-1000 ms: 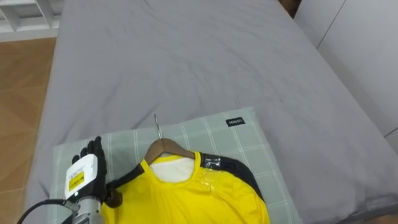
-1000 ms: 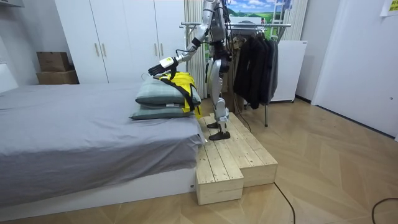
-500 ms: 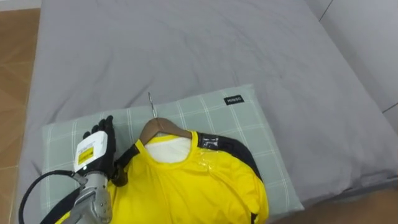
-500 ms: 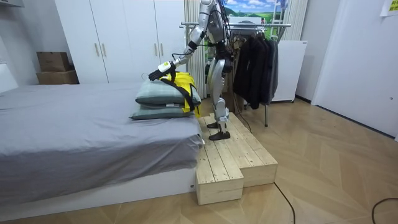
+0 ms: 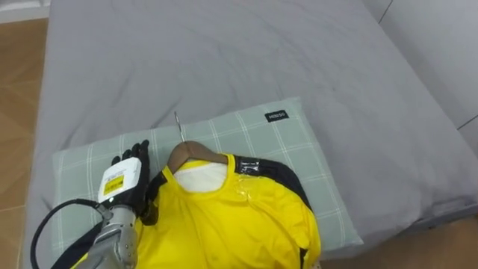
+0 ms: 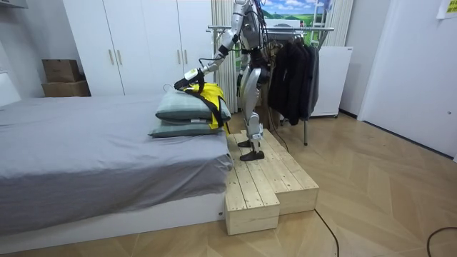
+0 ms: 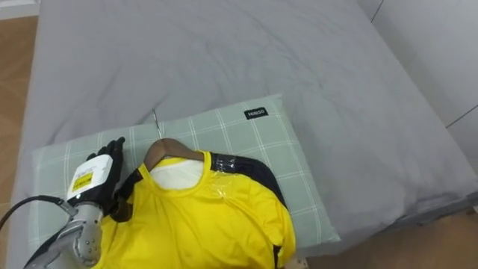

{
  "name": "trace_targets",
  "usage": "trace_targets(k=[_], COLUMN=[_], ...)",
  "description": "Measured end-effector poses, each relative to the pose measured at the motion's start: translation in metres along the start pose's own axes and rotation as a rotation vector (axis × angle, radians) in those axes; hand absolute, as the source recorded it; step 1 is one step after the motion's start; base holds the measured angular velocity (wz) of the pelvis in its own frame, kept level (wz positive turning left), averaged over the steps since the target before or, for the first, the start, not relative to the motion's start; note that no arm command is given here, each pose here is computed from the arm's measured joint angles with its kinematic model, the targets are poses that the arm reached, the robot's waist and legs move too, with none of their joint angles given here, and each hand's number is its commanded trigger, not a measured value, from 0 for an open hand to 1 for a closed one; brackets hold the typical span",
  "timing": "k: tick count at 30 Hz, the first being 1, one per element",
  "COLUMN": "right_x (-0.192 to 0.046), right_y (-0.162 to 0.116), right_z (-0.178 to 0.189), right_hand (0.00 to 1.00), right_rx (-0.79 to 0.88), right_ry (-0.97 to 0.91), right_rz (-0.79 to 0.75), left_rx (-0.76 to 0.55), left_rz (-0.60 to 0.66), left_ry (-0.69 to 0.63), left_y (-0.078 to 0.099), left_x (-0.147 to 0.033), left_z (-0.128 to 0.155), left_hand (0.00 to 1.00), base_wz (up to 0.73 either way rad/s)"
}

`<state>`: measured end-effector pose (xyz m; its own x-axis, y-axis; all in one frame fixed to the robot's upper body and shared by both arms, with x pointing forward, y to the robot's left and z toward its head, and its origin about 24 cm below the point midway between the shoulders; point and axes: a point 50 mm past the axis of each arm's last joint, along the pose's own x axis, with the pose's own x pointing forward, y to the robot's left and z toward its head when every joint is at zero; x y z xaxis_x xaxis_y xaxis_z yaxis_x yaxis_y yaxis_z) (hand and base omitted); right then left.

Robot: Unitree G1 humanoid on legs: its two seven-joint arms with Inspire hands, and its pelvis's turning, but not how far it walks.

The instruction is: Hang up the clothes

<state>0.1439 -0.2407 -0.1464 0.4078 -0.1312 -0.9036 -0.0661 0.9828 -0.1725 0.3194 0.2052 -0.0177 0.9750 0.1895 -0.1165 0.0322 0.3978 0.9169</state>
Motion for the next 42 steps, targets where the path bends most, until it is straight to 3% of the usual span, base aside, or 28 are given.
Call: trace_targets(k=[9,42], right_x=[0.000,0.001], right_y=[0.003,0.006], right_z=[0.002,0.005], right_hand=[0.00,0.00], right_rx=[-0.009,-0.010], right_ry=[-0.003,-0.015], right_rz=[0.009,0.035], left_rx=[0.001,0.012], left_rz=[-0.020,-0.277], left_ry=[0.007,0.067], left_y=[-0.006,-0.039], left_x=[-0.004,-0.023], left_z=[-0.002,-0.017], left_hand=[0.00,0.00], base_wz=[-0.02,-0.01])
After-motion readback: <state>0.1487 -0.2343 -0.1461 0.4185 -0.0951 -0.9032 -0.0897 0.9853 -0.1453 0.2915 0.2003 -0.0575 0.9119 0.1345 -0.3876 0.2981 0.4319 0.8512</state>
